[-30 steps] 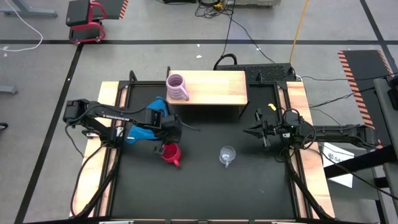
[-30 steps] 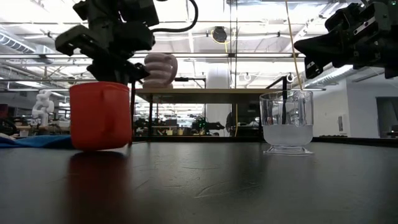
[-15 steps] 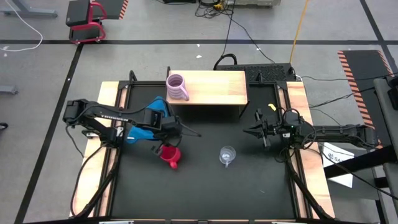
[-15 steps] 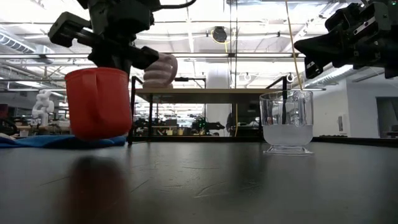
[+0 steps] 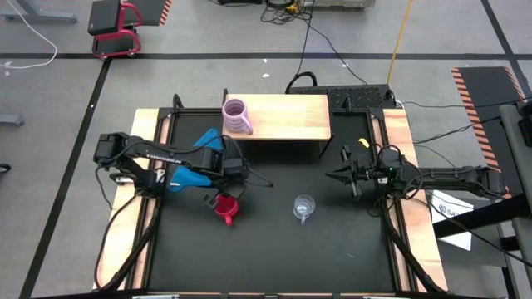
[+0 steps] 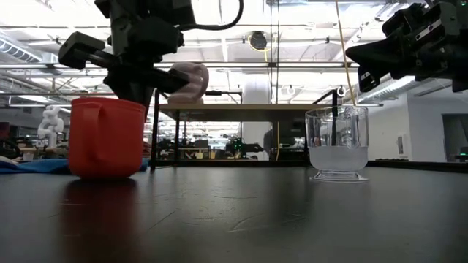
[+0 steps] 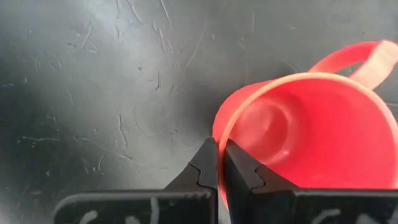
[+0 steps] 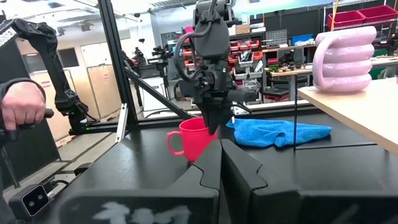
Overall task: Stack small to large cups/mugs on shelf
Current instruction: Put the red mug on the shelf
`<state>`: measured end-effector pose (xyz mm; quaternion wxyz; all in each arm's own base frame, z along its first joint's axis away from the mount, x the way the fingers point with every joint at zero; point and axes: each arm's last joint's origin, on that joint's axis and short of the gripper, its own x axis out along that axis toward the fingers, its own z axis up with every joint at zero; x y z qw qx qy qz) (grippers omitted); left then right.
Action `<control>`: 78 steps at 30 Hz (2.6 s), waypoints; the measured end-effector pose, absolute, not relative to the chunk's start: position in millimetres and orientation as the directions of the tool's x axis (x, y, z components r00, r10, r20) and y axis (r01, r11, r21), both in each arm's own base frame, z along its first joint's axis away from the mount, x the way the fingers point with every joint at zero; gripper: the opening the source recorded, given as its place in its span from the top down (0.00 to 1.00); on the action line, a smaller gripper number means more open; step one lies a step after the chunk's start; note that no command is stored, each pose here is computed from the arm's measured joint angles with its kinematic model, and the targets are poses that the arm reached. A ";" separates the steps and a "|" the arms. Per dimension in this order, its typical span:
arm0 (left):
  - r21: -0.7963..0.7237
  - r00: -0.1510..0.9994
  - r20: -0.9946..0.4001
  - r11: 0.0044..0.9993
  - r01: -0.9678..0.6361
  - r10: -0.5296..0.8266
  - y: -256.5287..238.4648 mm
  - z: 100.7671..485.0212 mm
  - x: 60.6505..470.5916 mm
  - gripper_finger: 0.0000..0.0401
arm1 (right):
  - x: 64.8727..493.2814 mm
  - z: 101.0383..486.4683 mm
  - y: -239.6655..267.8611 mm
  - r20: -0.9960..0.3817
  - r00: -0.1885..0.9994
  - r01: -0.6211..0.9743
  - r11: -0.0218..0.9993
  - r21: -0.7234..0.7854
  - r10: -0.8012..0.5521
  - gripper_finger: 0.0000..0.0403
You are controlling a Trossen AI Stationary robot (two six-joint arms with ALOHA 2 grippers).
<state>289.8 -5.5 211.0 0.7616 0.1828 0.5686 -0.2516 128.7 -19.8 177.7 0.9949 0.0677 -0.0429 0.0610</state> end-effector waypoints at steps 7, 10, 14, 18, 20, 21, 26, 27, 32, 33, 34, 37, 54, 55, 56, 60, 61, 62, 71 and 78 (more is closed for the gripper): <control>-0.019 0.209 -0.961 0.798 0.602 -0.180 -7.4 212.6 296.9 0.98 | 129.0 177.6 -19.9 0.093 0.989 -0.127 0.984 0.126 0.116 1.00; 0.001 0.228 -0.960 0.816 0.578 -0.161 -8.6 218.2 301.7 0.98 | 129.0 177.7 -19.9 0.094 0.989 -0.127 0.984 0.127 0.116 1.00; 0.024 0.275 -0.949 0.836 0.549 -0.153 -10.1 229.6 307.7 0.90 | 129.1 177.6 -19.9 0.094 0.989 -0.127 0.984 0.129 0.116 1.00; 0.023 0.285 -0.945 0.838 0.545 -0.159 -14.6 234.0 309.4 0.79 | 129.1 177.6 -19.9 0.094 0.989 -0.127 0.983 0.129 0.116 1.00; 0.021 0.289 -0.943 0.838 0.545 -0.164 -16.6 234.9 309.9 0.74 | 129.1 177.7 -19.9 0.094 0.989 -0.127 0.983 0.129 0.116 1.00; 0.021 0.287 -0.944 0.836 0.548 -0.165 -17.7 234.8 309.7 0.71 | 129.1 177.6 -19.9 0.093 0.989 -0.127 0.983 0.129 0.116 1.00; 0.042 0.297 -0.944 0.839 0.542 -0.144 -18.6 237.3 308.7 0.60 | 129.1 177.6 -19.9 0.093 0.989 -0.127 0.983 0.129 0.116 1.00; 0.042 0.298 -0.944 0.840 0.540 -0.144 -18.6 237.3 308.8 0.58 | 129.1 177.6 -19.9 0.093 0.989 -0.127 0.983 0.129 0.116 1.00; 0.063 0.300 -0.947 0.844 0.533 -0.118 -17.8 237.1 308.9 0.53 | 129.1 177.6 -19.9 0.093 0.989 -0.127 0.983 0.129 0.116 1.00; 0.062 0.300 -0.947 0.849 0.524 -0.116 -17.6 237.1 308.9 0.53 | 129.1 177.6 -19.9 0.093 0.989 -0.127 0.983 0.129 0.116 1.00; 0.062 0.301 -0.947 0.858 0.510 -0.110 -16.8 237.1 309.0 0.53 | 129.1 177.6 -19.9 0.093 0.989 -0.127 0.983 0.129 0.116 1.00; 0.078 0.307 -0.949 0.895 0.440 -0.068 -13.7 242.7 304.4 0.53 | 129.1 177.6 -19.9 0.093 0.989 -0.127 0.983 0.129 0.116 1.00; -0.246 0.439 -0.883 0.960 -0.130 -0.167 -13.7 272.3 294.5 0.60 | 129.1 177.0 -19.9 0.087 0.989 -0.125 0.986 0.112 0.115 1.00; -0.244 0.427 -0.889 0.961 -0.129 -0.168 -15.1 271.8 293.3 0.62 | 129.1 177.0 -19.9 0.087 0.990 -0.125 0.986 0.111 0.115 1.00; -0.240 0.409 -0.897 0.962 -0.129 -0.169 -16.1 271.1 291.3 0.63 | 129.1 176.9 -19.9 0.086 0.990 -0.125 0.986 0.111 0.115 1.00; -0.123 0.294 -0.953 0.979 -0.160 -0.071 -17.8 266.2 279.6 0.68 | 129.1 176.8 -19.9 0.086 0.990 -0.125 0.986 0.112 0.116 1.00; -0.082 0.270 -0.962 0.980 -0.181 -0.031 -17.5 265.3 277.0 0.69 | 129.1 176.9 -19.9 0.086 0.990 -0.125 0.986 0.113 0.116 1.00; -0.053 0.258 -0.966 0.980 -0.193 -0.002 -17.1 263.4 275.6 0.69 | 129.1 176.7 -19.9 0.084 0.990 -0.125 0.986 0.114 0.116 1.00; -0.033 0.313 -0.950 0.983 -0.179 0.025 -16.5 249.9 261.6 0.69 | 129.4 175.9 -19.9 0.077 0.990 -0.125 0.984 0.128 0.116 1.00; -0.086 0.497 -0.868 0.981 -0.177 0.014 -14.9 248.1 238.1 0.69 | 129.9 175.4 -20.1 0.073 0.991 -0.124 0.984 0.129 0.116 1.00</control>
